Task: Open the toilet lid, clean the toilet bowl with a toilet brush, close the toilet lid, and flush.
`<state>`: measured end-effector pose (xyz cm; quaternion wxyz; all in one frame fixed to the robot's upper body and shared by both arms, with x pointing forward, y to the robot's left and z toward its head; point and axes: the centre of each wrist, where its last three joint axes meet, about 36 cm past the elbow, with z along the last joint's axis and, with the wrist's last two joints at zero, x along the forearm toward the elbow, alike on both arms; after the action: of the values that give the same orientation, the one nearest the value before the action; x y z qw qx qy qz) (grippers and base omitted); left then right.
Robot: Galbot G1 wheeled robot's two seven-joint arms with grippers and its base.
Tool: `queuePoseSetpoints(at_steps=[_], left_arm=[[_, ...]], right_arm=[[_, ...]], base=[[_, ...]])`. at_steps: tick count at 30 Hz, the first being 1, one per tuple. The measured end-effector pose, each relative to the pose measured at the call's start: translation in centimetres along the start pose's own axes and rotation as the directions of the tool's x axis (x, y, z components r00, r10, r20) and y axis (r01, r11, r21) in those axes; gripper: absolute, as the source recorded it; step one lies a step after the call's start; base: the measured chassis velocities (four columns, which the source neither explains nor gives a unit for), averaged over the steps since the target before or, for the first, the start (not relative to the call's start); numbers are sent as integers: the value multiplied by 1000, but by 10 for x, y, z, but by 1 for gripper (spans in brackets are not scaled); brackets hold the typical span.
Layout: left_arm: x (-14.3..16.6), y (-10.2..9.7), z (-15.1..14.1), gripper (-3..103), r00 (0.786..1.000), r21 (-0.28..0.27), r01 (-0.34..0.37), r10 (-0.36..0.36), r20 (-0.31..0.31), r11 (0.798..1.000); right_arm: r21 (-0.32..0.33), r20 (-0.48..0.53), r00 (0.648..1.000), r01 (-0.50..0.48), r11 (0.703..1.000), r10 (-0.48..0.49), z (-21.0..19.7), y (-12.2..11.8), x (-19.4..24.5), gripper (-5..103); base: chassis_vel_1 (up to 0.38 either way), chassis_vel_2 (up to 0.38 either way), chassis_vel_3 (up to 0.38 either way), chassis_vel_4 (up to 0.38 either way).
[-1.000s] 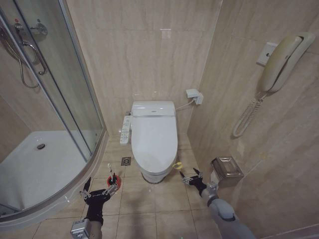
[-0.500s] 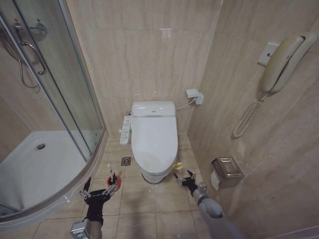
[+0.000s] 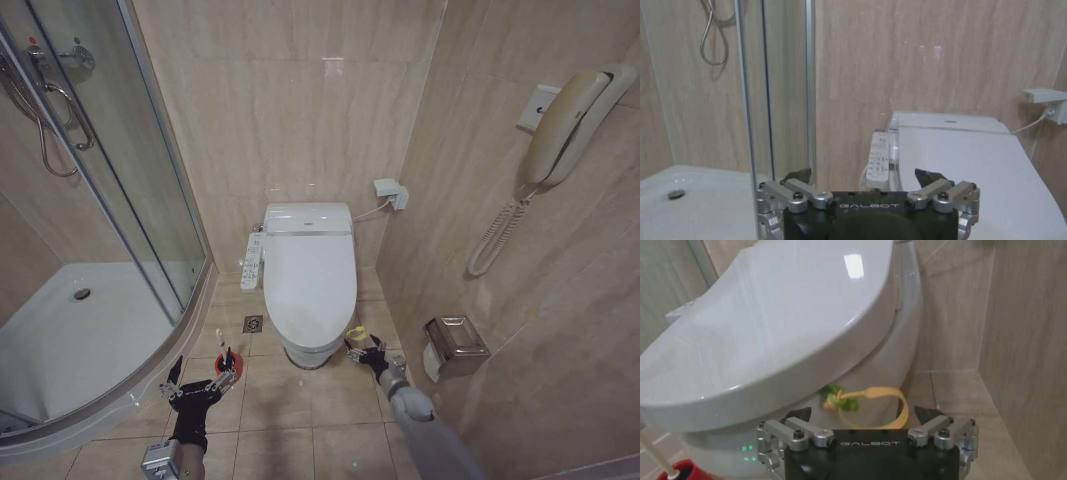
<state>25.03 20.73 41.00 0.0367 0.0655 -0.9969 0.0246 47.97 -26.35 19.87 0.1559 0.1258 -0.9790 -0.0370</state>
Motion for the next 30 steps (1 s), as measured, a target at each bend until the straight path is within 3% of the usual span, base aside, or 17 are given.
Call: queuePoseSetpoints(at_steps=[9,17,23,30], left_arm=[[0,0,0,100,1000,0,0,0,0,1000],[0,0,0,100,1000,0,0,0,0,1000],[0,0,0,100,1000,0,0,0,0,1000],[0,0,0,100,1000,0,0,0,0,1000]], right_arm=[[71,17,1000,-8,997,7,-9,-15,-7,100],[86,17,1000,-21,996,20,-11,-24,-7,100],[107,22,997,-82,991,80,-13,-47,3,100],[110,15,997,-83,990,81,-11,-51,12,100]], base=[[0,0,0,0],[0,0,0,0],[0,0,0,0],[0,0,0,0]])
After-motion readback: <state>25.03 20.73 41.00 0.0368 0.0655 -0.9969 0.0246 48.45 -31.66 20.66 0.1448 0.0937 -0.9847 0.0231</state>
